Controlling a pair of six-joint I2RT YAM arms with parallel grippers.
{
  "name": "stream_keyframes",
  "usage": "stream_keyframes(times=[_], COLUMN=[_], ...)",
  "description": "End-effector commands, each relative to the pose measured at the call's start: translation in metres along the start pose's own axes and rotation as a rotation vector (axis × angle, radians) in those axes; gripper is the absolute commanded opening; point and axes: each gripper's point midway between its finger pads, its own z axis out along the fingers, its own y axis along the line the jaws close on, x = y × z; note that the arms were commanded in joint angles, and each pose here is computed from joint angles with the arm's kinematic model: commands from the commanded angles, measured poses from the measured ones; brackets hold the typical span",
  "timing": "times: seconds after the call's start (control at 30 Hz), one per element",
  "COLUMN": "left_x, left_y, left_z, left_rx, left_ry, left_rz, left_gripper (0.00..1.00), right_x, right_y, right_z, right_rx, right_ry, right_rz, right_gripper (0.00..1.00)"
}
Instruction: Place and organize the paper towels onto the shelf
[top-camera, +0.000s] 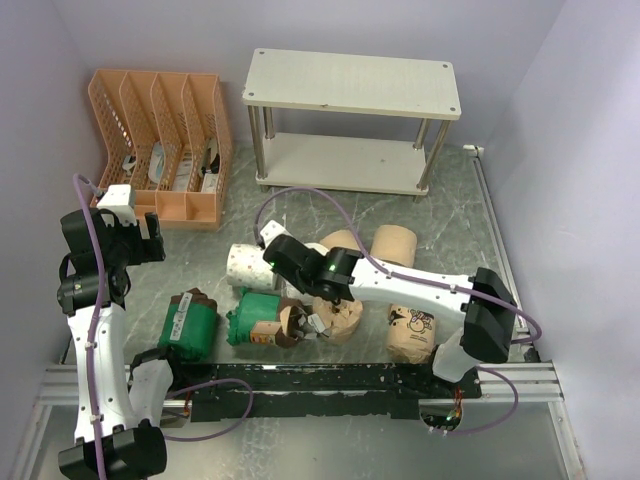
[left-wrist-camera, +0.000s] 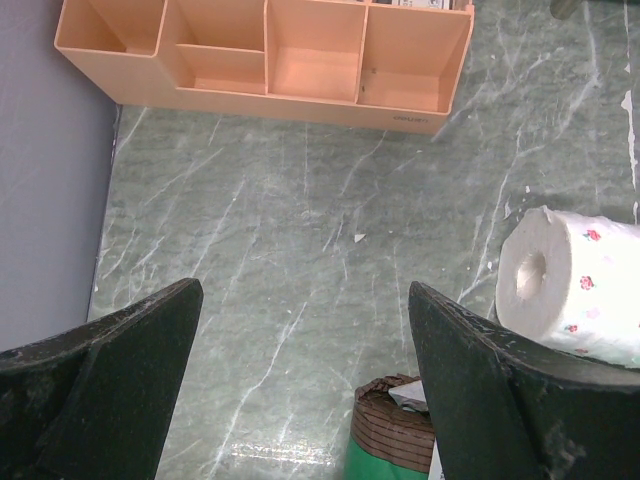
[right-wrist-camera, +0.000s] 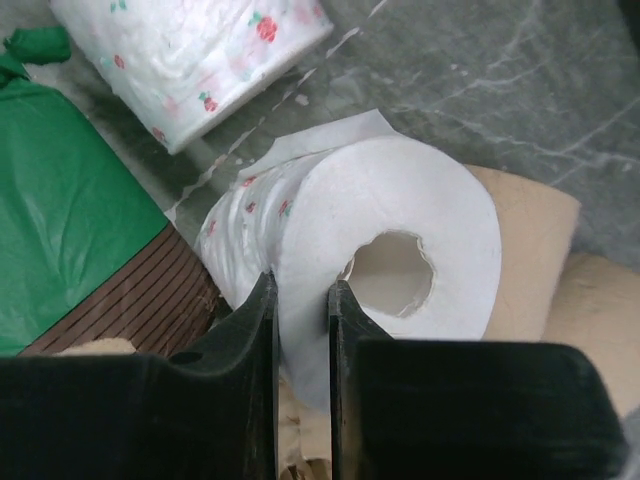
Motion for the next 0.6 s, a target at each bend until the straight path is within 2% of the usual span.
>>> stream_keyframes(times=[0.0, 0.3, 0.47, 0.57], left_x=[-0.008, -0.010, -0.011, -0.011], left_y=[-0.002, -0.004, -0.010, -0.013], left_z=[-0.002, -0.003, -0.003, -0.003], left_rx=[0.008, 0.008, 0.028, 0.042], left_ry=[-0.036, -0.039, -0.040, -0.040], left_rz=[0.021, 0.024, 0.033, 0.036], left_gripper=[0.95, 0.95, 0.95, 0.95], right_x=[-0.044, -0.089, -0.106, -0.127], right_y=[-0.043, -0.106, -0.180, -0.227], right_z=[-0.041, -0.085, -0.119, -0.158], right_rx=[0.130, 0.340, 0.479, 0.553], right_ry=[-0.083, -0.095, -0.078, -0.158], right_rz=[0.004, -0.014, 0.138, 0.238], right_gripper=[0.00, 0.00, 0.00, 0.00])
